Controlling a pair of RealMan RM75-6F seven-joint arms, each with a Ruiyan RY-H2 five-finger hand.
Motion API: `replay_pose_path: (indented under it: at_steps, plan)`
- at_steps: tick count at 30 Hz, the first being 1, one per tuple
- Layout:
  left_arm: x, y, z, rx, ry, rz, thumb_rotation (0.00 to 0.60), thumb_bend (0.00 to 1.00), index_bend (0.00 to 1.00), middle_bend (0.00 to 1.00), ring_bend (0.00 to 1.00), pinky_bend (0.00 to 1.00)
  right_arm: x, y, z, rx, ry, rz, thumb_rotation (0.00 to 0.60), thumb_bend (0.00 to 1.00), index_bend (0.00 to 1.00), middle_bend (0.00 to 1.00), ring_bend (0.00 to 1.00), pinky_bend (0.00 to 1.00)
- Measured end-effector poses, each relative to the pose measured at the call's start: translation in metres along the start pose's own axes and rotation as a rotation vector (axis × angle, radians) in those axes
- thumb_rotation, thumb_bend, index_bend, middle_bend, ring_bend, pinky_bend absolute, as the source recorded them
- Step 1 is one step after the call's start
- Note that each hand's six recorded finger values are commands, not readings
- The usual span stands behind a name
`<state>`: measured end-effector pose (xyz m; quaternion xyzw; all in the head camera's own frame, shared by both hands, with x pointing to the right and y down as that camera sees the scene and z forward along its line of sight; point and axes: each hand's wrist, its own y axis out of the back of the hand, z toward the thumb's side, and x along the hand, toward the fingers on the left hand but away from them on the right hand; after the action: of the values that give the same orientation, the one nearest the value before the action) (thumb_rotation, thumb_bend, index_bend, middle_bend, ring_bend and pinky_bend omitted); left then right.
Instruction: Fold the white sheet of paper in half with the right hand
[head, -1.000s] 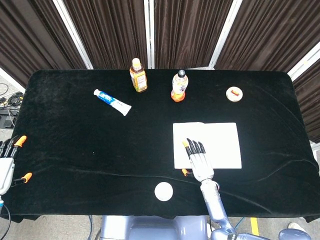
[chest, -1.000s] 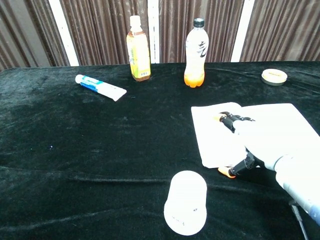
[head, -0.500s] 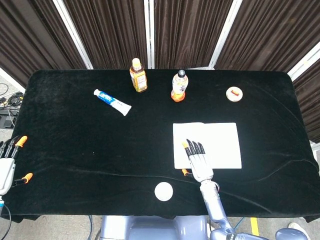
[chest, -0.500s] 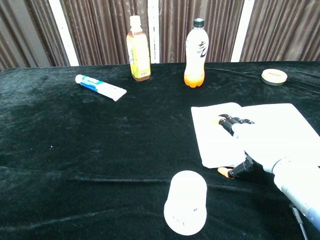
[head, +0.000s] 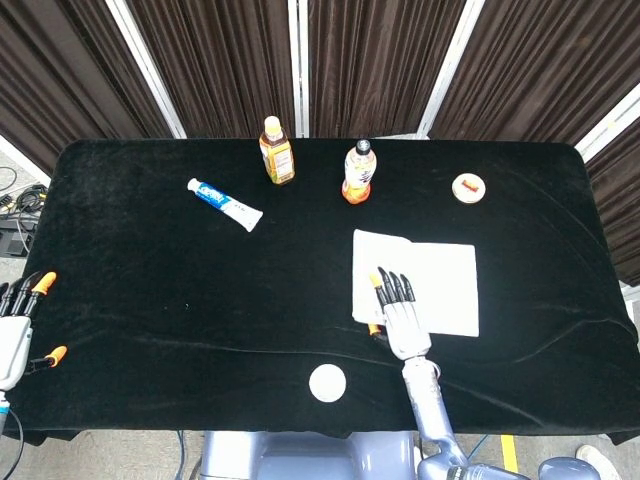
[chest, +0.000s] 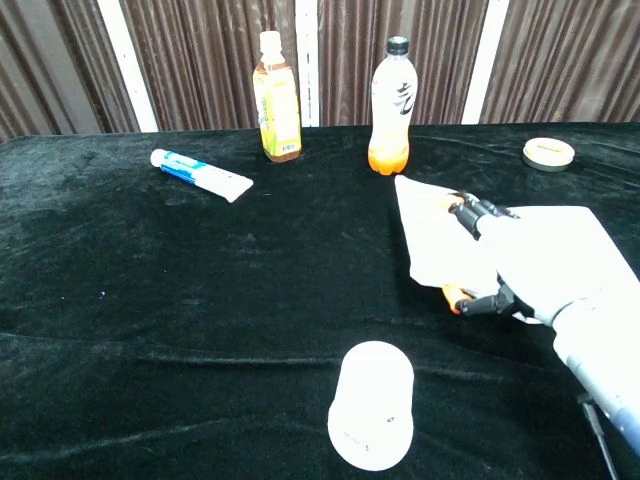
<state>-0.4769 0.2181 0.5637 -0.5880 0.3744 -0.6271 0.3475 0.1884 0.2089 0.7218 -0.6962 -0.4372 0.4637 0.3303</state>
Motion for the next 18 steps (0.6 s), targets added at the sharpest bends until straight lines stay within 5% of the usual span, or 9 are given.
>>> replay_pose_path:
  at_steps: [12,18]
  plan:
    - [0.001,-0.001,0.001,0.002,0.001,0.002,0.6,0.18,0.0,0.0,0.0,0.0,0.001,0.034,-0.018,-0.027,-0.061,-0.108,0.6,0.38,0.0,0.0,0.0,0.0]
    - [-0.001,-0.001,0.004,0.001,-0.008,0.007,0.6,0.18,0.0,0.0,0.0,0.0,0.016,0.063,-0.05,-0.019,-0.137,-0.169,0.6,0.36,0.0,0.0,0.0,0.0]
